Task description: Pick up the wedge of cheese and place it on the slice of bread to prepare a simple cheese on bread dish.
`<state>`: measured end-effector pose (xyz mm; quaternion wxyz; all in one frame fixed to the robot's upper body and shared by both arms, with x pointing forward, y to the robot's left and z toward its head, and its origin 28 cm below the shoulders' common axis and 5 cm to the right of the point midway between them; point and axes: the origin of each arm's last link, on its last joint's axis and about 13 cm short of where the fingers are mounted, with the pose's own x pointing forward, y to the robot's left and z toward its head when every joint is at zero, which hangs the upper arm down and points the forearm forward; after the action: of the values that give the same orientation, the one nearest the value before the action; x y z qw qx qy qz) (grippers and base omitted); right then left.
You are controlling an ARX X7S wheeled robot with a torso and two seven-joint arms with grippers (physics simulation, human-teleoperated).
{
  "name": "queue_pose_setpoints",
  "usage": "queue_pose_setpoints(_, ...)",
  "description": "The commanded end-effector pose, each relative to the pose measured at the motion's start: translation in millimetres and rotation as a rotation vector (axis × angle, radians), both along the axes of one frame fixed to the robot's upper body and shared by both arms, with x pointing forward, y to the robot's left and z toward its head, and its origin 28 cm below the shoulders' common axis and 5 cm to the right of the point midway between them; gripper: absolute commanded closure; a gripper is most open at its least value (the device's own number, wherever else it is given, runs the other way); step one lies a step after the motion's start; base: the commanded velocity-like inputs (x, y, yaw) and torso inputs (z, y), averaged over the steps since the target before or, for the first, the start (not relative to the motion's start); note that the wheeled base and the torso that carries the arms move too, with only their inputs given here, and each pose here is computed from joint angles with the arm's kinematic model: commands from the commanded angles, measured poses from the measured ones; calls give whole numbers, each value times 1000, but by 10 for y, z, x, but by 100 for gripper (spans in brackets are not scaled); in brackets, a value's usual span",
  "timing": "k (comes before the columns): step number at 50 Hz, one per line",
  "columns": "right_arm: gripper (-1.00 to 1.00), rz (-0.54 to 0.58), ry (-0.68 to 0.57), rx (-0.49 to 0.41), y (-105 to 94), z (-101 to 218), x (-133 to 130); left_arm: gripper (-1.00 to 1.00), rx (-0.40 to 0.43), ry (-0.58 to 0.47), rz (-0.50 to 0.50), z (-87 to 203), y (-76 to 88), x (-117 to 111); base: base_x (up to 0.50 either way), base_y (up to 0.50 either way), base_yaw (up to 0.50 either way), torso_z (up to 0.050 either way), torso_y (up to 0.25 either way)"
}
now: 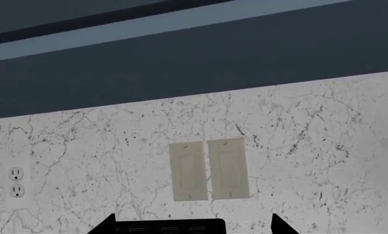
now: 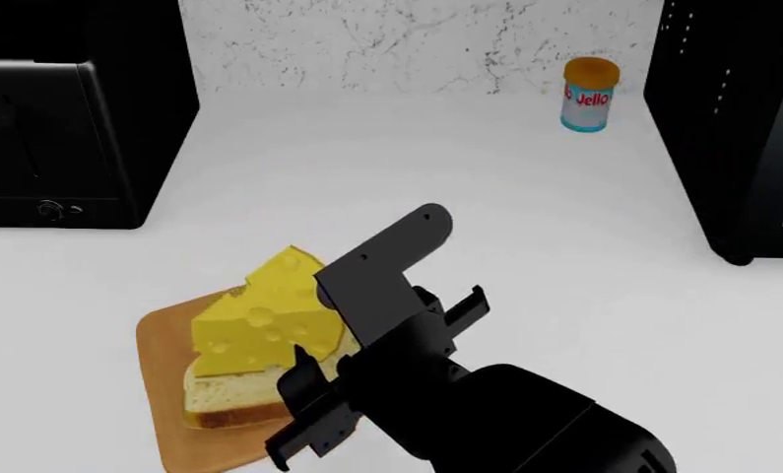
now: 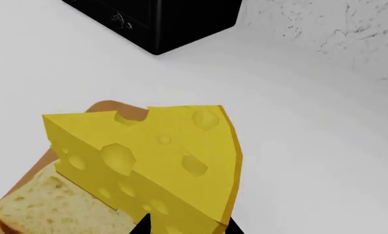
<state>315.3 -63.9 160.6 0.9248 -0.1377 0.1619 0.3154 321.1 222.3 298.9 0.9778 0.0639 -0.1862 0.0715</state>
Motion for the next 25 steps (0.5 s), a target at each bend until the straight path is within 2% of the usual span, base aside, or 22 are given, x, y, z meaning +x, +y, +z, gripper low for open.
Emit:
queue_pose_setpoints(1,100,-11,1,-25,-23,-58,28,-100,0,-3,-1,1,-1,-3,0,0,0,0,0)
queue_pose_setpoints(9,100,-9,2,-23,-18,-37,12,-100,-1,-5,-2,6,-1,-8,1,0,0,0,0)
queue_pose_setpoints(10,-100,-9,3,-23,-19,-37,12,-100,-1,-5,-2,6,-1,-7,0,0,0,0,0)
queue_pose_setpoints(25,-100,-11,1,-17,-26,-26,-11,-100,0,-5,1,3,-1,-3,0,0,0,0,0)
